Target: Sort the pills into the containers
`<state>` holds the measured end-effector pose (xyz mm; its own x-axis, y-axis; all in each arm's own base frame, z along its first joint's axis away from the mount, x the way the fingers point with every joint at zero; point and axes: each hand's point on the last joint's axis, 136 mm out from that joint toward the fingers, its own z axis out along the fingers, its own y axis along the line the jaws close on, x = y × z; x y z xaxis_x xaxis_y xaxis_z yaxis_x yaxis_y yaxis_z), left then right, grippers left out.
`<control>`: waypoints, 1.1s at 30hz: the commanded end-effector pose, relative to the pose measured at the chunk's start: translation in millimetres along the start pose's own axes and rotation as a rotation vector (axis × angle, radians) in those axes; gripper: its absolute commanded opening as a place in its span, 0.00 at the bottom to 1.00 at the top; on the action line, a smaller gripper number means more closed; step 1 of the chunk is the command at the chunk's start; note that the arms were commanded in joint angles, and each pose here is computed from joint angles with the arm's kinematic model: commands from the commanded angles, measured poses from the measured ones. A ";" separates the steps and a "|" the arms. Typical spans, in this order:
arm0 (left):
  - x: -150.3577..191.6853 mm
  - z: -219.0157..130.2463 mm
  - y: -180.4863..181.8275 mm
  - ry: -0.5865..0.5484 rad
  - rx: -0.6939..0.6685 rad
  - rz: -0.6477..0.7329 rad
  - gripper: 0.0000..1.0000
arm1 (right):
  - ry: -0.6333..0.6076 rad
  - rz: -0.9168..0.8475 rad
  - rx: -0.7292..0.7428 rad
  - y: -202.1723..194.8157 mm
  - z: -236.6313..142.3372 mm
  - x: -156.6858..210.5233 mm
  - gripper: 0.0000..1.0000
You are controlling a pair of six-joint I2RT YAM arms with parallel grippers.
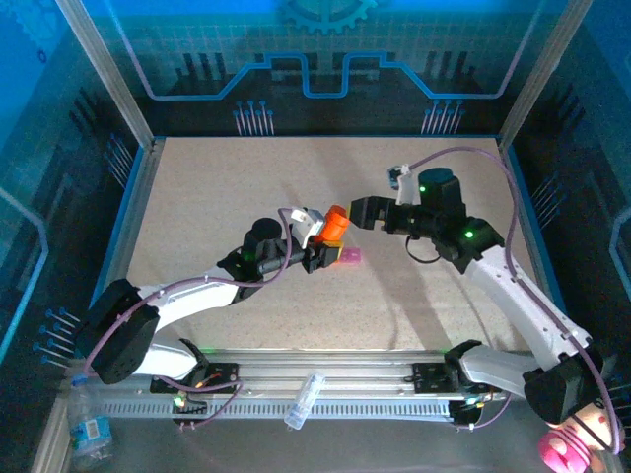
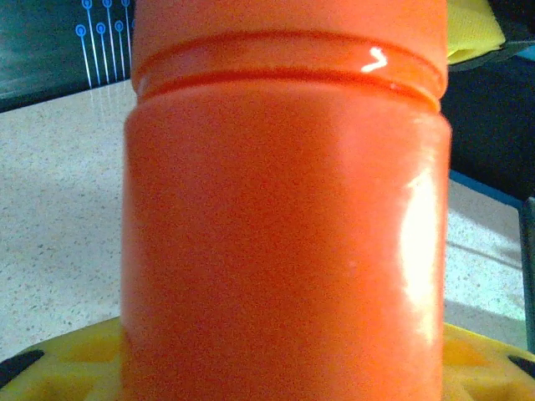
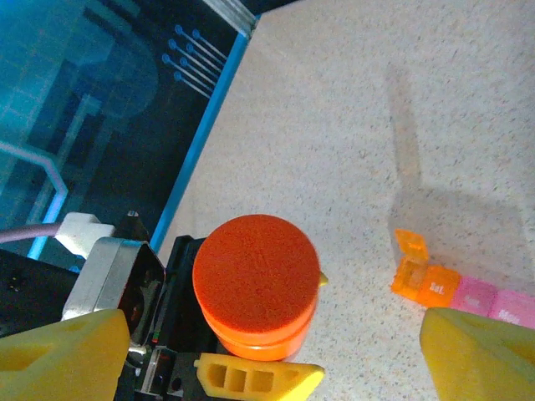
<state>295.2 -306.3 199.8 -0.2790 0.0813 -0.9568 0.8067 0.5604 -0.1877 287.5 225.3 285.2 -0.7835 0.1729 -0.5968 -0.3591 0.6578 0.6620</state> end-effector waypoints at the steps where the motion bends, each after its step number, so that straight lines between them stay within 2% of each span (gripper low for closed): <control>1: -8.5 -3.8 -4.6 -0.008 0.014 0.055 0.00 | 0.004 0.005 -0.015 8.9 12.7 1.4 0.90; 10: -3.2 -9.1 -6.7 -0.019 0.020 0.027 0.00 | 0.058 0.024 -0.058 13.9 43.7 9.8 0.82; 14: -6.8 -11.5 -8.0 -0.032 0.023 0.022 0.00 | 0.065 0.031 -0.040 6.4 49.8 14.3 0.75; 20: -12.5 -14.7 -8.8 -0.058 0.021 0.014 0.00 | 0.059 0.055 -0.033 -4.9 51.8 17.5 0.52; 22: -15.0 -15.3 -8.7 -0.067 0.020 0.013 0.00 | 0.060 0.059 -0.035 -7.4 51.0 19.0 0.48; 33: -34.5 -19.9 -9.7 -0.144 0.016 -0.019 0.02 | 0.044 0.111 0.007 -33.1 39.1 29.2 0.45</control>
<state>280.6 -302.5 185.7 -0.3244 0.0931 -0.9413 0.8052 0.5494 -0.2232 292.7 258.1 245.5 -0.8310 0.1691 -0.5299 -0.3459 0.5889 0.7305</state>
